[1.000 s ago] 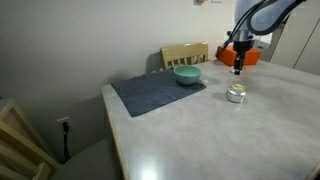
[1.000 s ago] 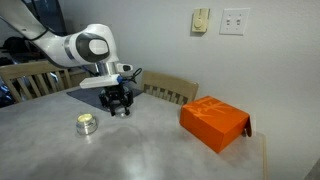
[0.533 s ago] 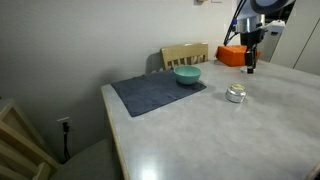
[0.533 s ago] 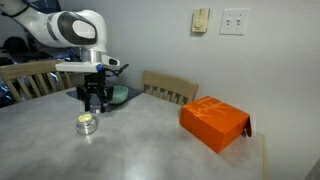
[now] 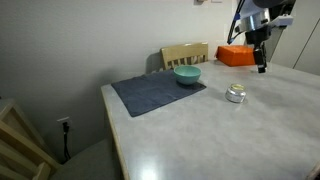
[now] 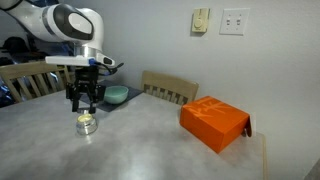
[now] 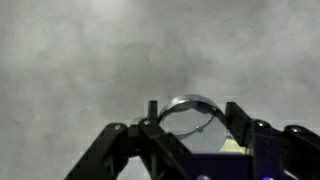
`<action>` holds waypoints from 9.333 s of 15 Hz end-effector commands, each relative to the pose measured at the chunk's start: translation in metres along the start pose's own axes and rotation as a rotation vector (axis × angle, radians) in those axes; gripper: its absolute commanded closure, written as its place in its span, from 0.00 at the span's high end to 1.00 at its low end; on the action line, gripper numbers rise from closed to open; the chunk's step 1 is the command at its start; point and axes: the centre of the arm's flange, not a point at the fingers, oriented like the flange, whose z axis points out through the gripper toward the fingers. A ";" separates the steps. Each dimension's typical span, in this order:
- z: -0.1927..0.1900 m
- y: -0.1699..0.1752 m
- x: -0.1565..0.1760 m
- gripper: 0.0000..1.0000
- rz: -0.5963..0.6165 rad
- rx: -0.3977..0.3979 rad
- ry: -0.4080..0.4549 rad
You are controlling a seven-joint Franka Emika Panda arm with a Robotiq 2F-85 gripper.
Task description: Close the silver container
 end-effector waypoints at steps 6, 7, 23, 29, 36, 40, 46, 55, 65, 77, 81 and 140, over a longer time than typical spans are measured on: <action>0.001 -0.001 0.000 0.43 -0.001 0.000 -0.008; 0.004 0.002 -0.002 0.43 -0.009 0.007 -0.006; 0.021 -0.071 0.047 0.43 0.038 -0.387 0.580; -0.018 -0.097 0.028 0.43 0.200 -0.267 0.601; -0.023 -0.086 0.003 0.43 0.375 0.025 0.401; -0.022 -0.088 0.013 0.68 0.382 0.006 0.421; -0.003 -0.071 0.020 0.43 0.410 0.009 0.428; 0.034 -0.067 0.034 0.43 0.420 0.060 0.362; 0.055 -0.068 0.037 0.43 0.410 0.075 0.337; 0.062 -0.083 0.026 0.43 0.390 0.049 0.403; 0.061 -0.083 0.028 0.43 0.381 0.052 0.425; -0.008 -0.071 0.065 1.00 0.492 0.163 0.406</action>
